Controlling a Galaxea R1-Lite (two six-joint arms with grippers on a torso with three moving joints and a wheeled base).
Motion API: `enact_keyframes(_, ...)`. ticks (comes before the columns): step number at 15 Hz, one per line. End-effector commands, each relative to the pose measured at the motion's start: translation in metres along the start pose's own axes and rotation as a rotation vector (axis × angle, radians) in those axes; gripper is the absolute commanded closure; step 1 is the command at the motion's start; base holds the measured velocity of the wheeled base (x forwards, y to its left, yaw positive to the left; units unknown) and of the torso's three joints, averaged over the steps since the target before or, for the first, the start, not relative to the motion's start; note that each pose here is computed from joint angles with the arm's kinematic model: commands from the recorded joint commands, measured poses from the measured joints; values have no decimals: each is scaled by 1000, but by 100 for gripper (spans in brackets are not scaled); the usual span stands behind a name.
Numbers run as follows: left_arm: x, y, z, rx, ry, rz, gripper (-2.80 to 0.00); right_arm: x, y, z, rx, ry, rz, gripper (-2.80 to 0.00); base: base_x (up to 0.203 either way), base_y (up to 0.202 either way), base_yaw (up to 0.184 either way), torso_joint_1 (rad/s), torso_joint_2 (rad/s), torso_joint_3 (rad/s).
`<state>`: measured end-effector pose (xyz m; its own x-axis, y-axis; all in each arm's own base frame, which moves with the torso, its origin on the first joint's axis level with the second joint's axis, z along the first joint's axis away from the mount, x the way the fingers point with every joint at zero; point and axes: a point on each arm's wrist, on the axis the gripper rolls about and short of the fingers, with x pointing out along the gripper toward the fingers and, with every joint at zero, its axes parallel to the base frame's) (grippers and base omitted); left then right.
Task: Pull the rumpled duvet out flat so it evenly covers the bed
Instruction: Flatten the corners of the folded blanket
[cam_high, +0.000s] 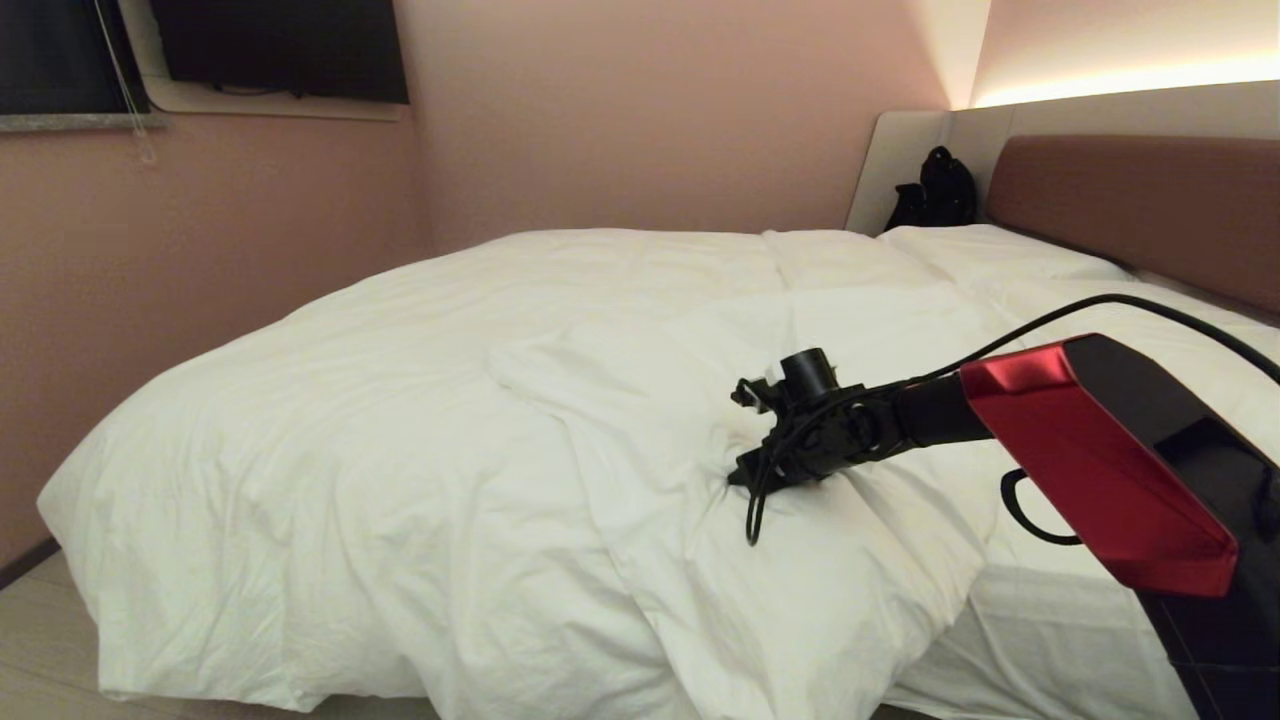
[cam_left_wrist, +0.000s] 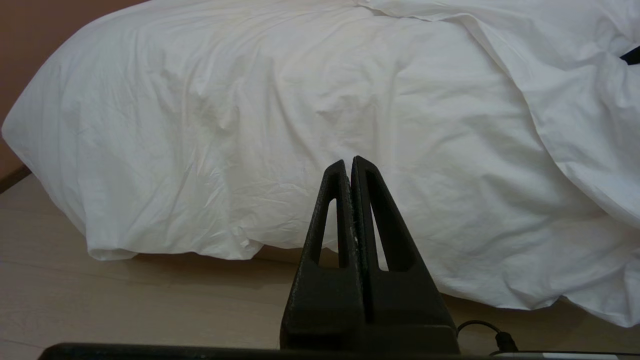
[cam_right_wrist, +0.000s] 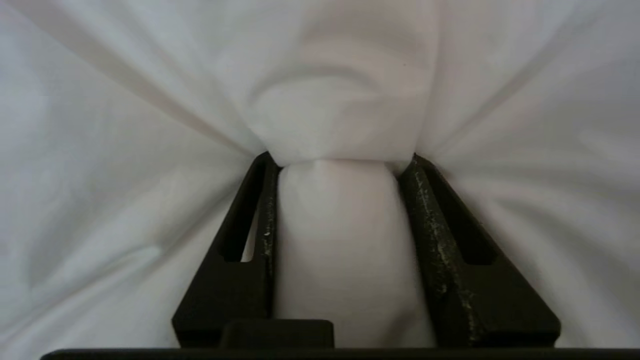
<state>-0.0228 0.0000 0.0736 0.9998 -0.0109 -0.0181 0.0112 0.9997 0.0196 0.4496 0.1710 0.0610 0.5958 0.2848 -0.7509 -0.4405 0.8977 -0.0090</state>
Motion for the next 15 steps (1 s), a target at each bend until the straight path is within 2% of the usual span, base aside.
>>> enact_keyframes(1, 0, 0, 0, 0, 0, 0, 0, -6, -1, 3, 19, -11, -1, 0, 0, 0, 0, 0, 0, 0)
enact_keyframes(6, 0, 0, 0, 0, 0, 0, 0, -51, -11, 26, 55, -104, -23, 0, 0, 0, 0, 0, 0, 0)
enact_keyframes(8, 0, 0, 0, 0, 0, 0, 0, -62, -12, 26, 60, -109, -26, 0, 0, 0, 0, 0, 0, 0)
enact_keyframes(9, 0, 0, 0, 0, 0, 0, 0, -81, -12, 29, 58, -135, -30, 0, 0, 0, 0, 0, 0, 0)
enact_keyframes(12, 0, 0, 0, 0, 0, 0, 0, -135, -11, 15, 57, -143, -38, 0, 0, 0, 0, 0, 0, 0)
enact_keyframes(15, 0, 0, 0, 0, 0, 0, 0, -168, -11, -4, 57, -136, -46, 0, 0, 0, 0, 0, 0, 0)
